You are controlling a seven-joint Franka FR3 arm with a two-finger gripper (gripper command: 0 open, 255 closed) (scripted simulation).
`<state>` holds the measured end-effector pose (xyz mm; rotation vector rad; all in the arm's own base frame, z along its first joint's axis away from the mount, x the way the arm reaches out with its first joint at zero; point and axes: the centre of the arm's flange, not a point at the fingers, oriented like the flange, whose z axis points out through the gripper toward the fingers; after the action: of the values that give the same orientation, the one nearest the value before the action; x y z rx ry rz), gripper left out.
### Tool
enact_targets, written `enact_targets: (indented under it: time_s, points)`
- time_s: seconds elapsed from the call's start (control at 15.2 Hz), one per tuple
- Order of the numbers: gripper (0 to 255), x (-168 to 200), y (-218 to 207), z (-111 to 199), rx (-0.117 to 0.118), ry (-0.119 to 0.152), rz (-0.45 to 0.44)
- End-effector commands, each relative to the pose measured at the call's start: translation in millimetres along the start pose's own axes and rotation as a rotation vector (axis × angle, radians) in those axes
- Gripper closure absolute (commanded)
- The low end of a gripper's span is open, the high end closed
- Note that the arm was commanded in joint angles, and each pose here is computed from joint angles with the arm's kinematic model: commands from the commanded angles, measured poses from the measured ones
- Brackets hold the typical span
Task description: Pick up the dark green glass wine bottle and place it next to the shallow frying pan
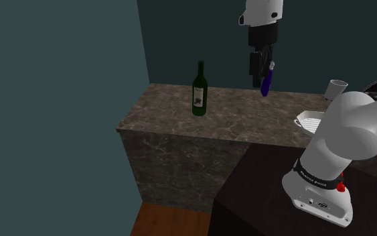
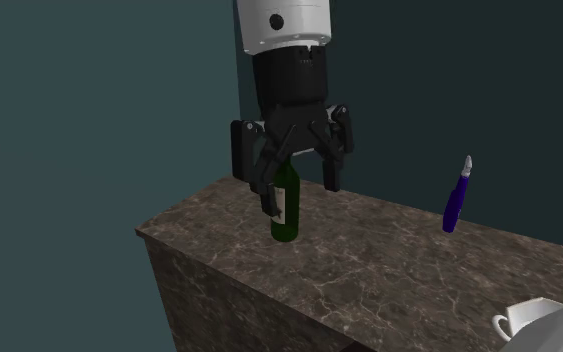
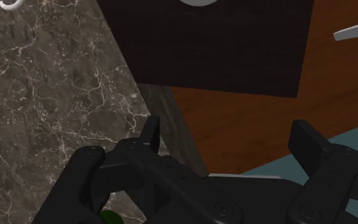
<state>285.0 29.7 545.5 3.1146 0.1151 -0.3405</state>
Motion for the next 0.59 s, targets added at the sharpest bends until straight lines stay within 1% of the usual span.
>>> enact_targets:
  time_s: [0.0,0.53]
  points:
    - [0,0.0,0.0,0.0,0.000,0.000,0.000]
    - [0,78.7,50.7,5.7,-0.008,0.083,0.037]
